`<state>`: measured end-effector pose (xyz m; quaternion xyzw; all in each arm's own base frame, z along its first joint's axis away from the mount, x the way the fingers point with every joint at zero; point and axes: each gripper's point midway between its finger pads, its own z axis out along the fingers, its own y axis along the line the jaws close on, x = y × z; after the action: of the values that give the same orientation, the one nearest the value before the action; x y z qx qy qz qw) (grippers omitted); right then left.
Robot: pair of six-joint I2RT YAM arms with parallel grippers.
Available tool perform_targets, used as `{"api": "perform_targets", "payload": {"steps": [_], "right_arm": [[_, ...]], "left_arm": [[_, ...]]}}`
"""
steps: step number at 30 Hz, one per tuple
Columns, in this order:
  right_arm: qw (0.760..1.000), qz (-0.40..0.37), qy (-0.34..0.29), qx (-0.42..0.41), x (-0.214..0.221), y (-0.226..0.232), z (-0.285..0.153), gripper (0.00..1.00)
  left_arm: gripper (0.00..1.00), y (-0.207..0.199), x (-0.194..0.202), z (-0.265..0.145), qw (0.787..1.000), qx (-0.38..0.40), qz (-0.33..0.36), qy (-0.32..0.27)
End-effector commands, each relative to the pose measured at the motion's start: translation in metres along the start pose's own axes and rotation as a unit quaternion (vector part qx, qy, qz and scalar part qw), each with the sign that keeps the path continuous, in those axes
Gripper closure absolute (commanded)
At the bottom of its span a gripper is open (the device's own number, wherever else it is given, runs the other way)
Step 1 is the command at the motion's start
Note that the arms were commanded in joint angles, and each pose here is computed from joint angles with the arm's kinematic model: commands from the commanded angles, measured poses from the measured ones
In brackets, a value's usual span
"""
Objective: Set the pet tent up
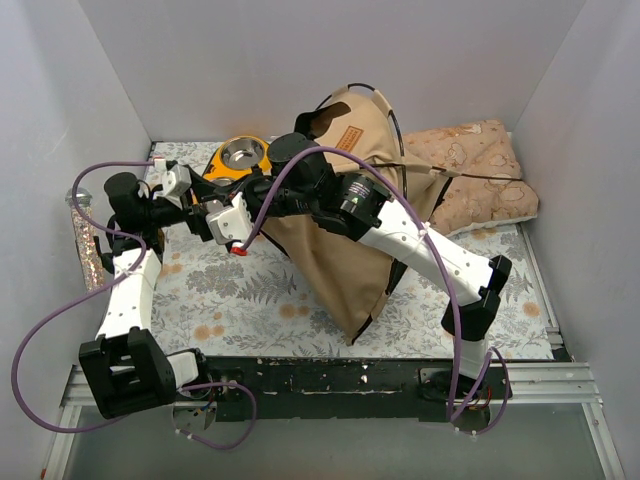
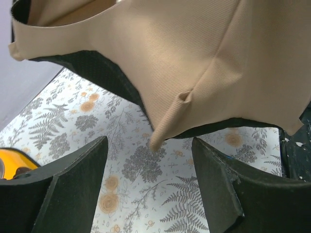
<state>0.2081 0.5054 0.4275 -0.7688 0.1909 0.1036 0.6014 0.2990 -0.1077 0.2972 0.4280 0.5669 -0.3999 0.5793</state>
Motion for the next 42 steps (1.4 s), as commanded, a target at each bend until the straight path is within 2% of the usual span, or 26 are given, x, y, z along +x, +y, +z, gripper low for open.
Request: {"api": "perform_targets", "payload": {"steps": [1, 7, 16, 20, 29, 42], "right_arm": [[0.996, -0.028, -0.02, 0.077, -0.032, -0.05, -0.036, 0.99], [0.996, -0.029, -0.018, 0.083, -0.034, -0.053, -0.038, 0.99], [0.997, -0.021, 0.011, 0.071, -0.022, -0.038, -0.046, 0.99], [0.997, -0.023, 0.038, 0.059, -0.009, -0.03, -0.047, 0.99], [0.988, -0.019, 0.15, -0.013, 0.043, 0.01, -0.056, 0.99], [0.976, 0.027, 0.196, -0.086, 0.069, 0.049, -0.048, 0.99]], "left_arm": [[0.34, -0.037, -0.014, 0.009, 0.996, 0.081, 0.043, -0.012], [0.57, -0.035, -0.011, 0.013, 0.996, 0.083, 0.032, -0.011], [1.0, -0.041, -0.024, 0.012, 0.994, 0.096, 0.04, -0.013], [1.0, -0.043, -0.031, 0.01, 0.995, 0.094, 0.042, -0.013], [1.0, -0.042, -0.036, 0.0, 0.996, 0.082, 0.041, -0.02], [1.0, -0.047, -0.051, -0.001, 0.995, 0.075, 0.055, -0.017]]}}
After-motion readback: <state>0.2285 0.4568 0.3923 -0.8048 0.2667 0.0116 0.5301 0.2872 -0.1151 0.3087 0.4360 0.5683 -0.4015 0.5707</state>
